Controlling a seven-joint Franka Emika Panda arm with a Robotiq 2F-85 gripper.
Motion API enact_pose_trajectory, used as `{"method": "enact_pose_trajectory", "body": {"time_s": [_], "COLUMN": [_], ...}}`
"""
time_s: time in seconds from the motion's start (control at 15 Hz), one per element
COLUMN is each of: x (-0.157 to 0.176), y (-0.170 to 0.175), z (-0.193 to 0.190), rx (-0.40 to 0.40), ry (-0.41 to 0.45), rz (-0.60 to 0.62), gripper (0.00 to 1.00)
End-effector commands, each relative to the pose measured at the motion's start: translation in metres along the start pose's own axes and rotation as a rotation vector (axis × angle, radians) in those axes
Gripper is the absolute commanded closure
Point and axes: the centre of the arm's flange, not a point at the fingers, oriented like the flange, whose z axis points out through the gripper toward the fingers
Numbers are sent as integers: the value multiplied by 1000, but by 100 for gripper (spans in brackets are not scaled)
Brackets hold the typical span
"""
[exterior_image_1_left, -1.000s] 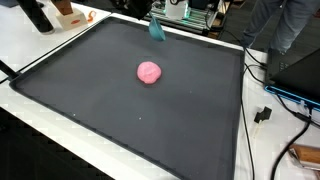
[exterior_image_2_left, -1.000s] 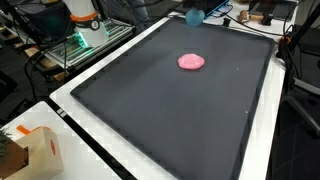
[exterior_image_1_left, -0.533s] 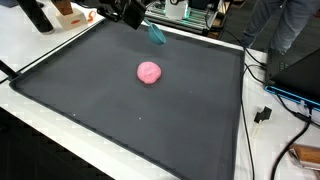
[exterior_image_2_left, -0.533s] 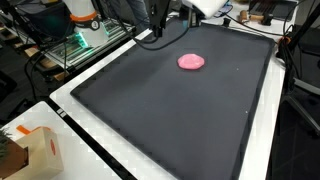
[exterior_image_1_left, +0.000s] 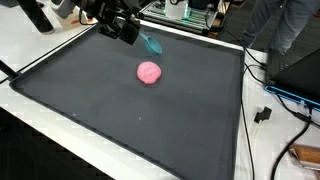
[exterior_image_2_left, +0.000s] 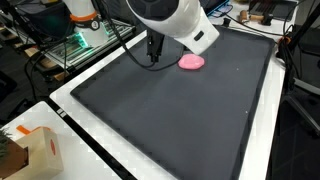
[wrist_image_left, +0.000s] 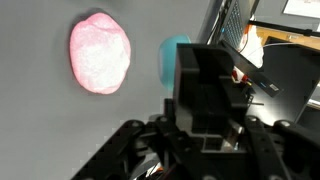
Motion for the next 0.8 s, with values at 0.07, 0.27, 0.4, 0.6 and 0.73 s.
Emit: {"method": "enact_pose_trajectory", "body": {"time_s": [0.07, 0.27, 0.4, 0.6, 0.73], "x": [0, -1, 1, 1, 1], "y": [31, 46, 56, 69, 75], "z": [5, 10, 14, 24, 28], "rx": [29, 30, 41, 39, 21], "ry": [43, 56, 58, 52, 50], "rz": [4, 13, 10, -2, -19], "gripper": [75, 75, 75, 75, 75]}}
